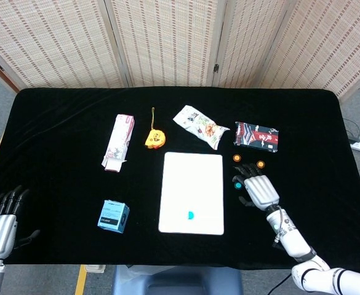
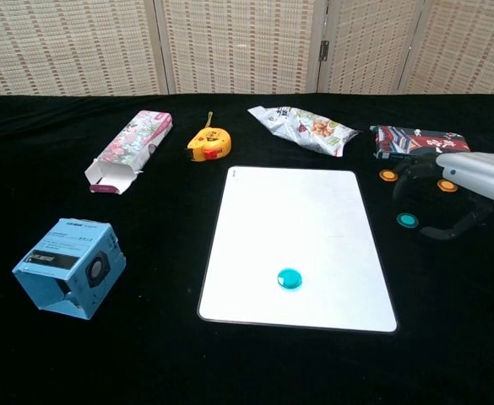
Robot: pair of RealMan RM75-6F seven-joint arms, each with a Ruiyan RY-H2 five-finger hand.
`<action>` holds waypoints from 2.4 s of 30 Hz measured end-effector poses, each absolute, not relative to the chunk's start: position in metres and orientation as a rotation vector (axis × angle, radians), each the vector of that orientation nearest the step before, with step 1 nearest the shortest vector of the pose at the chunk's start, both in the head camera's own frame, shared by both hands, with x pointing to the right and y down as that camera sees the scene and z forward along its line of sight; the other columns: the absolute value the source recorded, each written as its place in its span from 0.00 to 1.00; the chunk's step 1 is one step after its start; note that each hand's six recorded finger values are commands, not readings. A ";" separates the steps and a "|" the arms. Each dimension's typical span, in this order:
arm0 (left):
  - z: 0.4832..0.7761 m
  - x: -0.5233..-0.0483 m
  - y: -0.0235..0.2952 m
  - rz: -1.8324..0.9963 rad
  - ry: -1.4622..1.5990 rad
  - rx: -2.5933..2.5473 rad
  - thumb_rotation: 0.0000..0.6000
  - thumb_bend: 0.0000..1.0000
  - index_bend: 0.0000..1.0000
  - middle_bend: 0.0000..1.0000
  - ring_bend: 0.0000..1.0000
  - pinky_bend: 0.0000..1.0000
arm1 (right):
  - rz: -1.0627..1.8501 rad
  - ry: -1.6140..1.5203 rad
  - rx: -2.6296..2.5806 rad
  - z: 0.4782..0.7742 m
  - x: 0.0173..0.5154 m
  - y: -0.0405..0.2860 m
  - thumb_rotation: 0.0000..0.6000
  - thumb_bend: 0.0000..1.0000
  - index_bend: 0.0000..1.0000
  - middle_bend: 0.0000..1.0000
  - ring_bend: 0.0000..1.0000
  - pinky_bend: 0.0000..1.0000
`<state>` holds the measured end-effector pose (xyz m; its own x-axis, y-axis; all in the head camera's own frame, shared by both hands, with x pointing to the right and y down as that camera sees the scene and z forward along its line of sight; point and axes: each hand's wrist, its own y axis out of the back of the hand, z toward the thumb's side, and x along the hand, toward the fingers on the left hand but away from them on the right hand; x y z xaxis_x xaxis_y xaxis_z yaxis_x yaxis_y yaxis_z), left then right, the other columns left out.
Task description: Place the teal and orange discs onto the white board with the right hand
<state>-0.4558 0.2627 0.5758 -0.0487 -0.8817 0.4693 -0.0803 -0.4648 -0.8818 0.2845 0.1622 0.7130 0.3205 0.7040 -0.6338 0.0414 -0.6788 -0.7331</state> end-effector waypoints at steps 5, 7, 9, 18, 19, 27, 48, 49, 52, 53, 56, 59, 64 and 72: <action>0.573 -0.457 0.262 -1.583 1.041 -1.574 1.00 0.19 0.02 0.01 0.02 0.00 | 1.435 -0.662 -1.965 0.724 0.295 0.160 1.00 0.37 0.36 0.15 0.06 0.00; 0.573 -0.458 0.263 -1.588 1.041 -1.570 1.00 0.19 0.02 0.01 0.02 0.00 | 1.446 -0.667 -1.962 0.727 0.297 0.159 1.00 0.37 0.36 0.15 0.06 0.00; 0.572 -0.459 0.263 -1.591 1.040 -1.567 1.00 0.19 0.02 0.01 0.02 0.00 | 1.459 -0.669 -1.961 0.732 0.299 0.156 1.00 0.37 0.36 0.15 0.06 0.00; 0.573 -0.459 0.263 -1.596 1.039 -1.567 1.00 0.19 0.02 0.01 0.02 0.00 | 1.473 -0.652 -1.974 0.746 0.290 0.147 1.00 0.37 0.39 0.15 0.06 0.00; 0.573 -0.459 0.263 -1.598 1.039 -1.566 1.00 0.19 0.02 0.01 0.02 0.00 | 1.473 -0.651 -1.975 0.746 0.289 0.146 1.00 0.37 0.39 0.15 0.06 0.00; 0.575 -0.459 0.264 -1.604 1.037 -1.569 1.00 0.19 0.02 0.01 0.02 0.00 | 1.488 -0.647 -1.977 0.750 0.288 0.143 1.00 0.37 0.43 0.17 0.07 0.00; 0.575 -0.461 0.265 -1.609 1.037 -1.566 1.00 0.19 0.02 0.01 0.02 0.00 | 1.466 -0.684 -1.991 0.744 0.287 0.141 1.00 0.37 0.50 0.21 0.08 0.00; 0.575 -0.461 0.264 -1.609 1.034 -1.566 1.00 0.19 0.02 0.01 0.02 0.00 | 1.457 -0.687 -1.994 0.742 0.287 0.142 1.00 0.37 0.50 0.21 0.08 0.00; 0.575 -0.460 0.263 -1.606 1.029 -1.566 1.00 0.19 0.02 0.01 0.02 0.00 | 1.422 -0.688 -2.019 0.731 0.284 0.145 1.00 0.37 0.50 0.21 0.08 0.00; 0.575 -0.459 0.262 -1.602 1.031 -1.566 1.00 0.19 0.02 0.01 0.02 0.00 | 1.402 -0.683 -2.034 0.727 0.280 0.148 1.00 0.37 0.50 0.21 0.08 0.00; 0.574 -0.457 0.261 -1.593 1.035 -1.568 1.00 0.19 0.02 0.01 0.02 0.00 | 1.346 -0.655 -2.081 0.715 0.268 0.157 1.00 0.37 0.50 0.21 0.08 0.00; 0.573 -0.455 0.260 -1.586 1.029 -1.572 1.00 0.19 0.02 0.01 0.02 0.00 | 1.278 -0.608 -2.136 0.704 0.249 0.170 1.00 0.37 0.50 0.21 0.08 0.00; 0.572 -0.453 0.260 -1.582 1.028 -1.575 1.00 0.19 0.02 0.01 0.02 0.00 | 1.196 -0.499 -2.180 0.698 0.218 0.188 1.00 0.37 0.50 0.21 0.08 0.00; 0.574 -0.456 0.263 -1.593 1.033 -1.576 1.00 0.19 0.02 0.01 0.02 0.00 | 1.142 -0.409 -2.208 0.702 0.187 0.203 1.00 0.37 0.50 0.21 0.08 0.00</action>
<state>-0.4564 0.2630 0.5745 -0.0544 -0.8791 0.4735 -0.0733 -0.4694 -0.8799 0.1874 0.2035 0.7015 0.5795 0.5222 -0.6256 -0.0060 -0.7649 -0.6441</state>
